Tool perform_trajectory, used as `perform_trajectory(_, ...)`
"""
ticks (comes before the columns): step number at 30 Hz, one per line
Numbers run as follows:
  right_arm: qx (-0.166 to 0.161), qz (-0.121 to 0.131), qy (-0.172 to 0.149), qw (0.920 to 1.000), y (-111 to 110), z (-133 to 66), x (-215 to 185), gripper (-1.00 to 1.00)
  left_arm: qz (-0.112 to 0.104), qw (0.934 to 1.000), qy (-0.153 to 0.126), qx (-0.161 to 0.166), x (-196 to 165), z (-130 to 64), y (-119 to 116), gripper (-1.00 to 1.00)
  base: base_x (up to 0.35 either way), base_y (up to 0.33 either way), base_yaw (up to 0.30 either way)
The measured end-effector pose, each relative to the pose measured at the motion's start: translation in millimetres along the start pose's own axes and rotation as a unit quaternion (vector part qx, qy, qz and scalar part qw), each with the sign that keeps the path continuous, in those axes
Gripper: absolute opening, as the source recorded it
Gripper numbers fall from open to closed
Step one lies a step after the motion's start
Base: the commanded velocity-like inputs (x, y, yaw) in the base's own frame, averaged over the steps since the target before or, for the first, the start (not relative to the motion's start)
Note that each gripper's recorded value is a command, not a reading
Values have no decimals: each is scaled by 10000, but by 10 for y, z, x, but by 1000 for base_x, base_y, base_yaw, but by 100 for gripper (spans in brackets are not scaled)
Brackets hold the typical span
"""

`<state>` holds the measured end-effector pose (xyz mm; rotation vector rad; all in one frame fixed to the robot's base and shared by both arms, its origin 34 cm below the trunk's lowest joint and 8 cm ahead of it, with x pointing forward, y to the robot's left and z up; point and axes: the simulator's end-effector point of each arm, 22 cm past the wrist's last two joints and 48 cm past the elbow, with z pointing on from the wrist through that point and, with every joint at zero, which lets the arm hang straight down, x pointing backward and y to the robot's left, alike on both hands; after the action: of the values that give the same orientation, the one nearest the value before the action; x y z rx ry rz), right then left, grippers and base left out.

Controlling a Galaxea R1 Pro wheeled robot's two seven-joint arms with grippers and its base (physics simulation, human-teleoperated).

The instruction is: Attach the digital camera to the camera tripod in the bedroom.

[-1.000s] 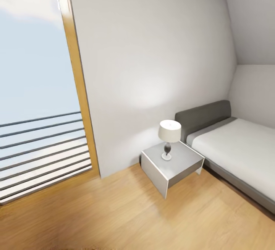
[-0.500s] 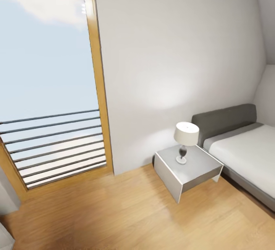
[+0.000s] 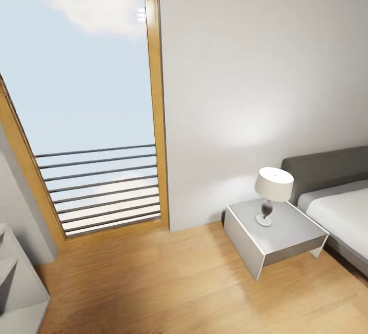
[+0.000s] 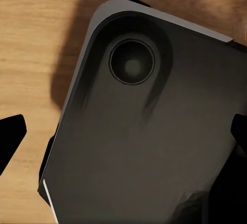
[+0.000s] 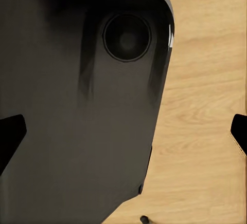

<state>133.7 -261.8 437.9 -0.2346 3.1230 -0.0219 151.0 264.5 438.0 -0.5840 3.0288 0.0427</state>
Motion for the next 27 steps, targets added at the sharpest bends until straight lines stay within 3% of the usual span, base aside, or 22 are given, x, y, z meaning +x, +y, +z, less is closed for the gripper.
perform_trajectory(27,-4,-1,-2,10000,1,0,-2,100,0,10000,2,4,3,0,-7,100,0,0,273)
